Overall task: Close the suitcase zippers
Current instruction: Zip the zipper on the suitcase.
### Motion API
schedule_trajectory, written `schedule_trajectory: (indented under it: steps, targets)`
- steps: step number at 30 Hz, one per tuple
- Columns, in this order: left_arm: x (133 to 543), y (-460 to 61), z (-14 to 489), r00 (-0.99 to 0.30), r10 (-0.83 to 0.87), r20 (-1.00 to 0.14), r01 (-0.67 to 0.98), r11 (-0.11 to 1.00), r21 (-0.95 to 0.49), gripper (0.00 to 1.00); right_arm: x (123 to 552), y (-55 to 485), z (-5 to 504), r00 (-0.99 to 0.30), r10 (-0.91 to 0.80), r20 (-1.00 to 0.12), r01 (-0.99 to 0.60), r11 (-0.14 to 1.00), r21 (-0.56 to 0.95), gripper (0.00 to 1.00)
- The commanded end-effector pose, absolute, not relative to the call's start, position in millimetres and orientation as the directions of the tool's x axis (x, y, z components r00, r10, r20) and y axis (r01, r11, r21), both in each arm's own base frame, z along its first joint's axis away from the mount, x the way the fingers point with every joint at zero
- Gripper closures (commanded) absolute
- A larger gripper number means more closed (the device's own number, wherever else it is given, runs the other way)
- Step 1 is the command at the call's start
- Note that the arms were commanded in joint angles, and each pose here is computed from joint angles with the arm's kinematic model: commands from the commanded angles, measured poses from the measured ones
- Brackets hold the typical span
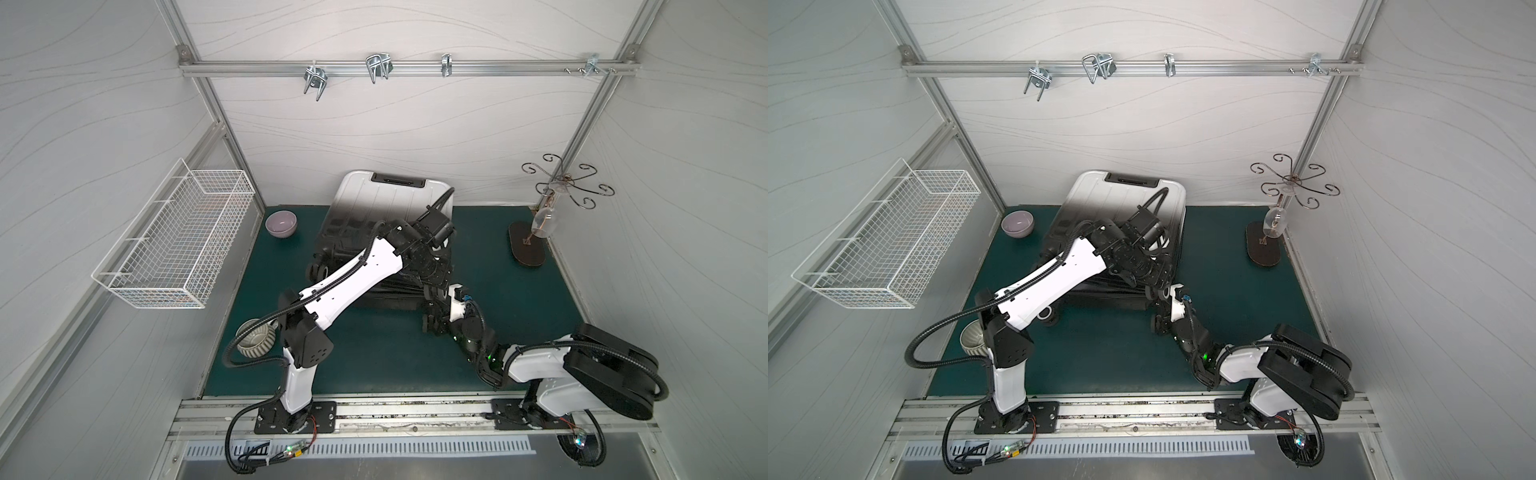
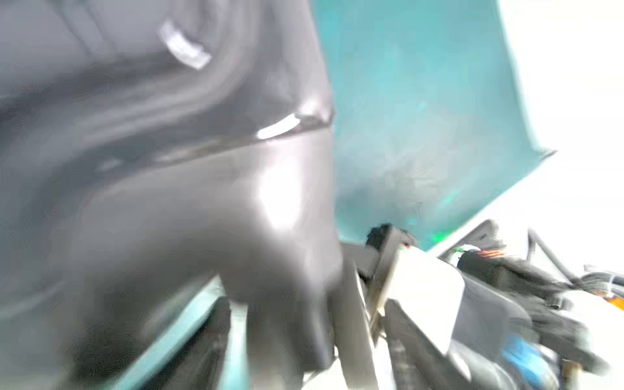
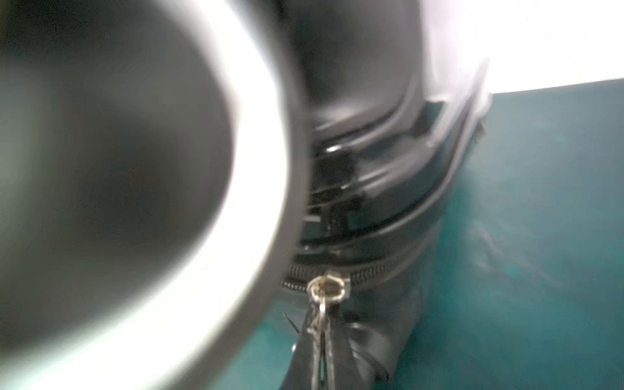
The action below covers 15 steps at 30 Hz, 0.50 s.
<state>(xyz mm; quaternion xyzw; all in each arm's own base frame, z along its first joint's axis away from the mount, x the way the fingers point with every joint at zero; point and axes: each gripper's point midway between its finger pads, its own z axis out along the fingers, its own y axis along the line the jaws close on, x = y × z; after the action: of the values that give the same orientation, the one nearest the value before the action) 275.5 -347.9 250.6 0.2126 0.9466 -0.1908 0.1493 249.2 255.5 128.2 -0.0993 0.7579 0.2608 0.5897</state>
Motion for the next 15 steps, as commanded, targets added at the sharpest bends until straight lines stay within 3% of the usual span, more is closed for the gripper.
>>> schedule_trajectory:
  steps: [1, 3, 6, 11, 15]
  targets:
    - [262.7, -291.8, 320.8, -0.818, 0.290, -0.497, 0.473, 0.831, -0.293, 0.18, 255.9, 253.4, 164.2, -0.225, 0.285, -0.932, -0.454, 0.815, 0.359, 1.00]
    - [263.1, -256.1, 334.6, -0.827, 0.203, -0.524, 0.412, 0.854, -0.319, 0.02, 257.0, 252.7, 162.8, -0.225, 0.273, -0.935, -0.455, 0.819, 0.349, 1.00]
    - [270.6, -191.3, 335.9, -0.843, 0.081, -0.532, 0.265, 0.923, -0.280, 0.01, 260.9, 248.8, 160.1, -0.233, 0.275, -0.933, -0.449, 0.820, 0.354, 1.00]
    - [278.5, -89.2, 268.7, -0.895, -0.067, -0.442, -0.006, 0.991, -0.137, 0.01, 268.0, 243.1, 158.4, -0.260, 0.283, -0.923, -0.442, 0.815, 0.375, 1.00]
    - [291.6, -71.4, 243.9, -0.898, -0.109, -0.427, -0.040, 0.985, -0.168, 0.01, 270.5, 243.6, 159.8, -0.270, 0.284, -0.920, -0.456, 0.804, 0.381, 1.00]
